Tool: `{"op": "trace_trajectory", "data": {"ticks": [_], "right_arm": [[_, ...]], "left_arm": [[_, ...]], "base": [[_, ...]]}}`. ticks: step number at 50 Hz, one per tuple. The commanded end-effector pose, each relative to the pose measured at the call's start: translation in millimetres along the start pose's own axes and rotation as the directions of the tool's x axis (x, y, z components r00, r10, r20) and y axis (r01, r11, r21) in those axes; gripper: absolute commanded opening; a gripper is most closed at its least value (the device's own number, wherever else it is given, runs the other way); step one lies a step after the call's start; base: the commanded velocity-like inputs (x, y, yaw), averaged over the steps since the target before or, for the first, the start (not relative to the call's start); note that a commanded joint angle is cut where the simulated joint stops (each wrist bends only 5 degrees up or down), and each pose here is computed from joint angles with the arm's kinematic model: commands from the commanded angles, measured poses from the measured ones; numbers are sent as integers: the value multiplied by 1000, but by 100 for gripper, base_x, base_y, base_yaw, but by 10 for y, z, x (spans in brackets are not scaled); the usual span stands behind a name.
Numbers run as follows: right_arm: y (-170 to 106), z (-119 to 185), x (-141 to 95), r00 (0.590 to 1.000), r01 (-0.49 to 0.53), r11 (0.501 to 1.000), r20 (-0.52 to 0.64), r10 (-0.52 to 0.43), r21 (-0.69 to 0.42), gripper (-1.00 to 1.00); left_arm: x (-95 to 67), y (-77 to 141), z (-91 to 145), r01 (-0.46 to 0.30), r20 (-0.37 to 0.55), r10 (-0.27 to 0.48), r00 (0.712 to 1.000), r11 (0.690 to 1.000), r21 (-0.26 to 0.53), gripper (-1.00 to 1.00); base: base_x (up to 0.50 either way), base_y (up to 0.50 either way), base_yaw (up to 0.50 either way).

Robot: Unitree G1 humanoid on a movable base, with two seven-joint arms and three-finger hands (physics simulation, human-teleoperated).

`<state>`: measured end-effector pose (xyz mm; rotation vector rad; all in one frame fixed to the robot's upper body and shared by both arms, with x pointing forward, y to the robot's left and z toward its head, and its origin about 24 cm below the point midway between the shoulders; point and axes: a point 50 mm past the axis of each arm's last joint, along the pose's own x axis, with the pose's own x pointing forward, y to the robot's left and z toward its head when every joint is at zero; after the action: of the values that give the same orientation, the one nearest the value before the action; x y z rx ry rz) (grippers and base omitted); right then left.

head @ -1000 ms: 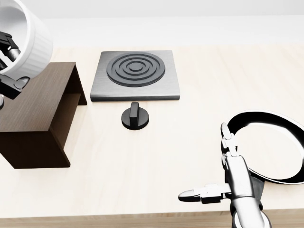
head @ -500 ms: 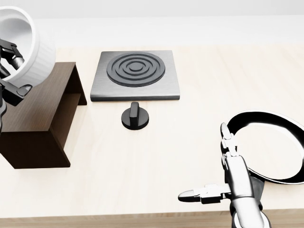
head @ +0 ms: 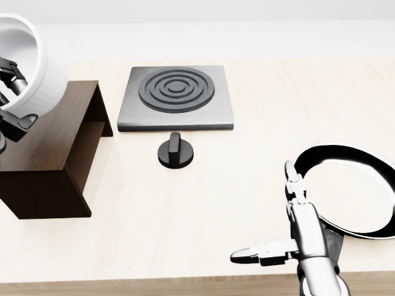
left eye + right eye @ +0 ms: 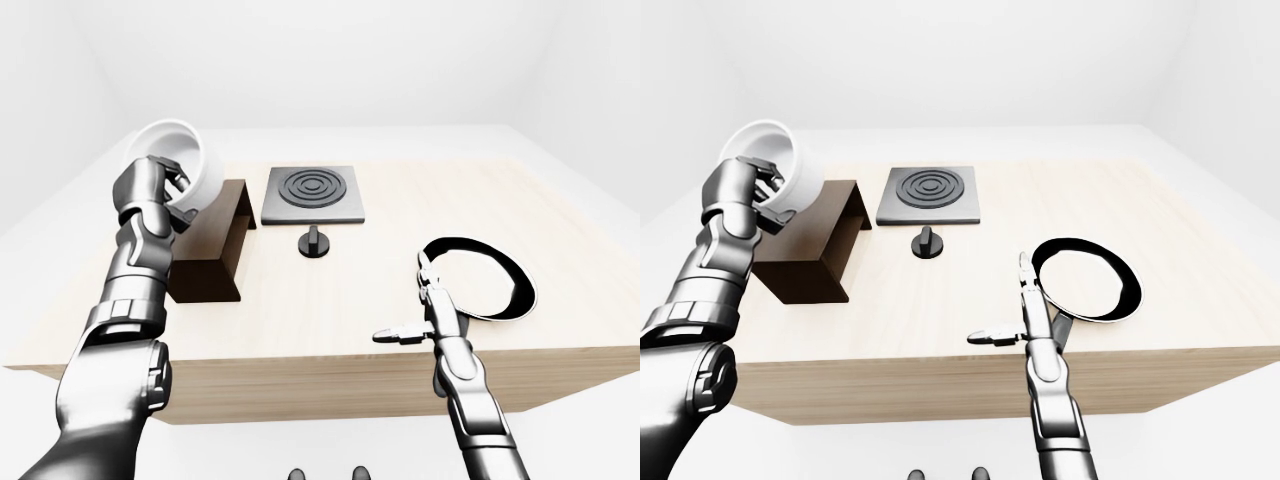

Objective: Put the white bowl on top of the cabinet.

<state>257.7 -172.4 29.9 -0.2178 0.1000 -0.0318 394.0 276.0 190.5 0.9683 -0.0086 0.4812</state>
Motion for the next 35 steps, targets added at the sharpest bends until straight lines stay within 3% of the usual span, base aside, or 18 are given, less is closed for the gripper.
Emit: {"op": "trace_trajectory", "data": {"ticks": [1,35], "right_arm": [[5,0,-3,1000,-1,1000,-1,1,-3,100],[13,-8,6,1000,-2,1000,-1,2,-6,100]], "left_arm": [[24,65,33,-64,5,64,998,998,13,-100],[-1,-46,-92,-20,-44,22,999,999,33,-100]], "base": [[0,0,0],[0,0,0]]}}
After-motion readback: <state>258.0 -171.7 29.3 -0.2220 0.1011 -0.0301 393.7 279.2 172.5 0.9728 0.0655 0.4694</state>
